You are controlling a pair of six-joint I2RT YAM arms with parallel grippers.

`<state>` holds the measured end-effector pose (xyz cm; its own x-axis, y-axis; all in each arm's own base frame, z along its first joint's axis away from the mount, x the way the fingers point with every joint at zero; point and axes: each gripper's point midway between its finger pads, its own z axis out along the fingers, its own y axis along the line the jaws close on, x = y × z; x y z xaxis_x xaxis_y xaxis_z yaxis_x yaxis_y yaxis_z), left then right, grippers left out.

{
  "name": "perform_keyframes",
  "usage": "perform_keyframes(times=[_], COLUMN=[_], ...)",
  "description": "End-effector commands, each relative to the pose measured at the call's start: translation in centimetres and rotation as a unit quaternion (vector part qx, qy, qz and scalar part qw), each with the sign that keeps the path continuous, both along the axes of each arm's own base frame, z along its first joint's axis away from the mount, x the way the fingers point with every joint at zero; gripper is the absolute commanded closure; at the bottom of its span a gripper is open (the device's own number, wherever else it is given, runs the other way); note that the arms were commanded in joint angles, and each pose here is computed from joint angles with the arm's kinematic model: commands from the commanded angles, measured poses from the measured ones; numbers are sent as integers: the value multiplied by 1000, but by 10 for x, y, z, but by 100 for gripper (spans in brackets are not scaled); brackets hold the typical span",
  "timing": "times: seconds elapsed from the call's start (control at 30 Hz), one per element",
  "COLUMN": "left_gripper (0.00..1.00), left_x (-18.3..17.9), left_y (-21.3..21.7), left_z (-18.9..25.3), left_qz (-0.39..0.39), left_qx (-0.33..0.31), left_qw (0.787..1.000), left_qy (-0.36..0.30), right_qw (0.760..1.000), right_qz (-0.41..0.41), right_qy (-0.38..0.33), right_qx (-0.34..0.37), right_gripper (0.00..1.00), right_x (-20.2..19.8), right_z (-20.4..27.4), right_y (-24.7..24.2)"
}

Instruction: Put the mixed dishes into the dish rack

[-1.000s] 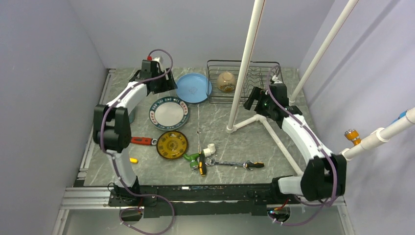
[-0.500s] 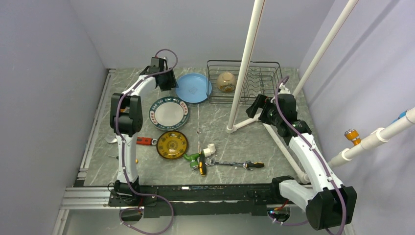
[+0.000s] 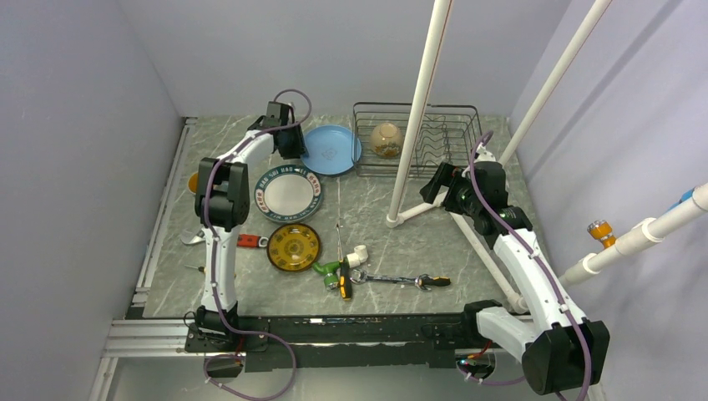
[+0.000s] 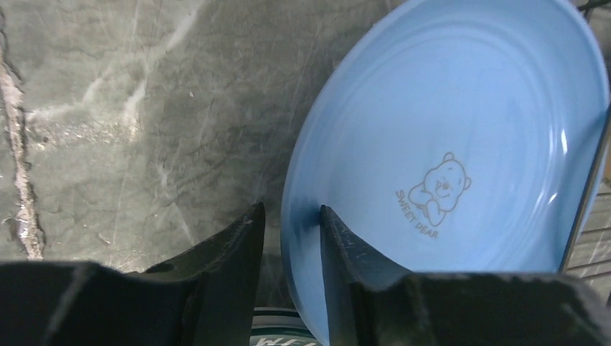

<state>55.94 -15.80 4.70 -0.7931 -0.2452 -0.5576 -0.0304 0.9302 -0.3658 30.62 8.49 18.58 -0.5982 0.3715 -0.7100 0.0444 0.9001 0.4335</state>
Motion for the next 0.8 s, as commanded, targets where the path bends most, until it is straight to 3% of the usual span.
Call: perform_keyframes(times=[0.0, 0.2, 0.3, 0.47, 0.77], left_gripper=[65, 83, 87, 100, 100], left_x=[9, 4, 3, 1, -6], left_y=[0, 24, 36, 56, 69], left_z=[5, 7, 14, 33, 103], left_qz=[3, 19, 20, 35, 57], left_qx=[30, 92, 120, 135, 97], left_qw=[999, 996, 992, 990, 992], left_qy=[-9, -6, -9, -16, -59], right_qw=[1000, 1000, 1000, 1000, 999], right_qz=[3, 3, 3, 1, -11], right_qy=[-8, -8, -5, 0, -1], right_qx=[-5, -7, -6, -12, -32], right_gripper=[0, 0, 0, 0, 0], right_x=[-3, -3, -3, -3, -4], right_z=[3, 2, 0, -3, -3], right_y=[0, -1, -1, -3, -11])
